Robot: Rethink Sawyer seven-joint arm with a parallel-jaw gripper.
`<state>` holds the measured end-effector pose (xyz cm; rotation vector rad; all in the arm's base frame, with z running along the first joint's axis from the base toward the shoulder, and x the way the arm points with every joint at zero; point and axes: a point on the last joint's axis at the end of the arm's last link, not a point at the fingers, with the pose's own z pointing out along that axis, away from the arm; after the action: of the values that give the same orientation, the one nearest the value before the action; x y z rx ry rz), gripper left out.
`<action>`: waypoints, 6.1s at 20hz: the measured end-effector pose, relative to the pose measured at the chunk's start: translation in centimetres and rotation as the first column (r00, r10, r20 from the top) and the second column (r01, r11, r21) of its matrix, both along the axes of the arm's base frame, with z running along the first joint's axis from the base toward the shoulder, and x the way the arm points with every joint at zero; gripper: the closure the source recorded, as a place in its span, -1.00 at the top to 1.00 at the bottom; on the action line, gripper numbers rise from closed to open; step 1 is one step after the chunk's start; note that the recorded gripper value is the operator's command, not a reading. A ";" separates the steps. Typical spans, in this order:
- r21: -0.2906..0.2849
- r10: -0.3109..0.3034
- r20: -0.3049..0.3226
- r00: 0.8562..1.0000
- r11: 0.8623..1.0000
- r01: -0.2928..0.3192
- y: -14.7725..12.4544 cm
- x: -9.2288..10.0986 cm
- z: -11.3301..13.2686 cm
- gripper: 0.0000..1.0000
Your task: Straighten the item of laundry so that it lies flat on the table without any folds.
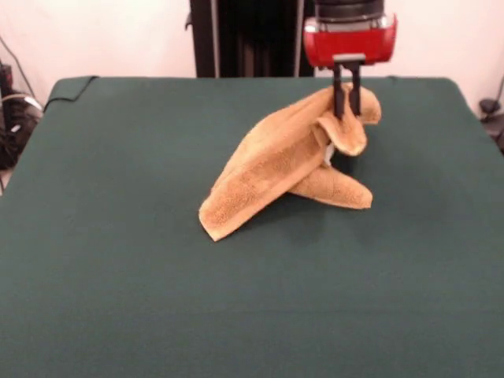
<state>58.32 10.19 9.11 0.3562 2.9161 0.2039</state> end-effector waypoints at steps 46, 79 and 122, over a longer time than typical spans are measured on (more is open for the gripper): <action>0.150 0.216 -0.169 0.962 0.970 -0.191 -26.3 -9.9 -10.9 1.00; -0.200 0.223 -0.163 0.961 0.947 -0.253 -30.8 -3.1 7.4 1.00; -0.117 0.304 -0.103 0.947 0.942 -0.315 -32.6 6.4 -3.2 1.00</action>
<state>64.69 -22.38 5.94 -0.1218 3.0336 0.0401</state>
